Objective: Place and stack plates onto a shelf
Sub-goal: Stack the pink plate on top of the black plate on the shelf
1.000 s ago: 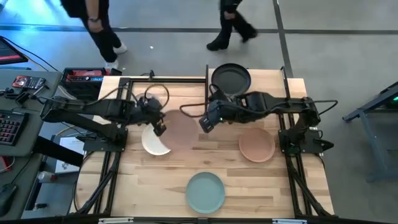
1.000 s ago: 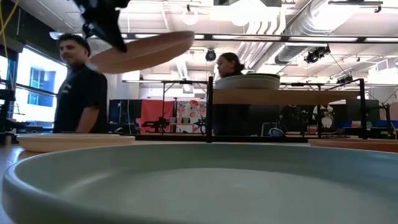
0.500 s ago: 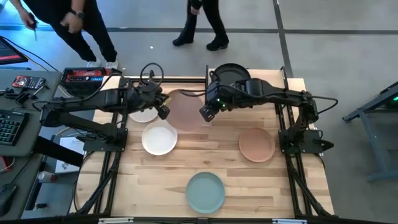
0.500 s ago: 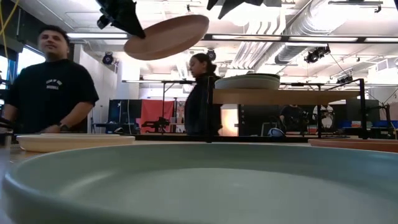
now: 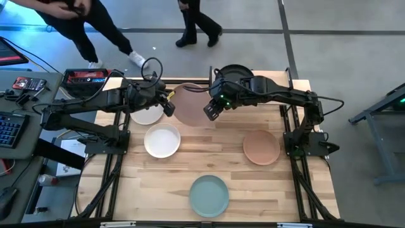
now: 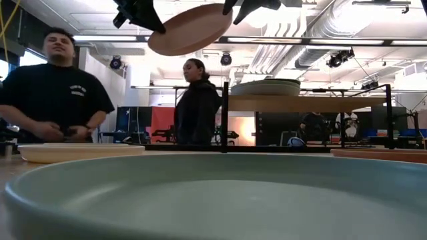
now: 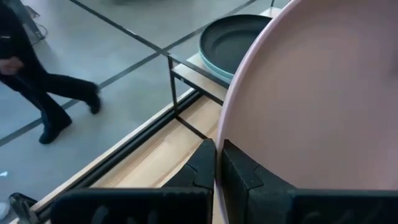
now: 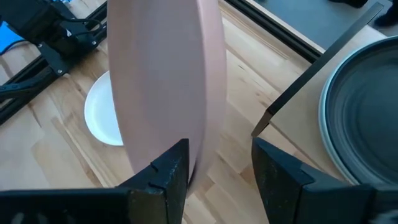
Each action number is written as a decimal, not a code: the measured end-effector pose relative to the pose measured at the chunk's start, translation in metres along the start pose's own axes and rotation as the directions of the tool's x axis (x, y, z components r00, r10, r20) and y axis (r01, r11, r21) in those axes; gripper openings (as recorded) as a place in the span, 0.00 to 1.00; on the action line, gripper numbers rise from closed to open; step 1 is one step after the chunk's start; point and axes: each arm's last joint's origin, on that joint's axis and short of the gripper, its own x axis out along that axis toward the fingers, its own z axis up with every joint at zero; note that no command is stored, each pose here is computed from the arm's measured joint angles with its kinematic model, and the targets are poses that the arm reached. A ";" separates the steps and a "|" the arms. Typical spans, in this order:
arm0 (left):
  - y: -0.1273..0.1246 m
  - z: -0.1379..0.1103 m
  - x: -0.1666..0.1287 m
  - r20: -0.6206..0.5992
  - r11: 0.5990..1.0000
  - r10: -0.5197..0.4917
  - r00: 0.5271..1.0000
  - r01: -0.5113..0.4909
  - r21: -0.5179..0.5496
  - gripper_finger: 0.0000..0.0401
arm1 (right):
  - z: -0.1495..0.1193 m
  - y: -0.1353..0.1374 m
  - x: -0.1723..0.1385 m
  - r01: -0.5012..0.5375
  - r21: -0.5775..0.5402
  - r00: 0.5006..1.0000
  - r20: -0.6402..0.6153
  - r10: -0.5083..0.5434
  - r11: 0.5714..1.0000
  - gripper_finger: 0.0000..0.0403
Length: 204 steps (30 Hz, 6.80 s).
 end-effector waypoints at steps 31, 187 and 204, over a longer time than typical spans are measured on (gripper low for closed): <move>-0.007 0.001 0.007 0.000 0.997 -0.074 0.997 0.074 -0.035 0.08 | -0.001 -0.002 0.008 0.041 -0.008 0.999 -0.029 -0.041 0.999 0.00; 0.022 0.022 -0.003 0.145 0.993 -0.082 0.986 0.093 -0.077 0.28 | 0.047 -0.308 0.040 0.036 0.390 0.909 -0.395 0.132 0.920 0.00; 0.022 0.022 -0.003 0.146 0.993 -0.077 0.986 0.089 -0.075 0.28 | 0.049 -0.295 0.041 0.009 0.424 0.905 -0.388 0.173 0.906 0.00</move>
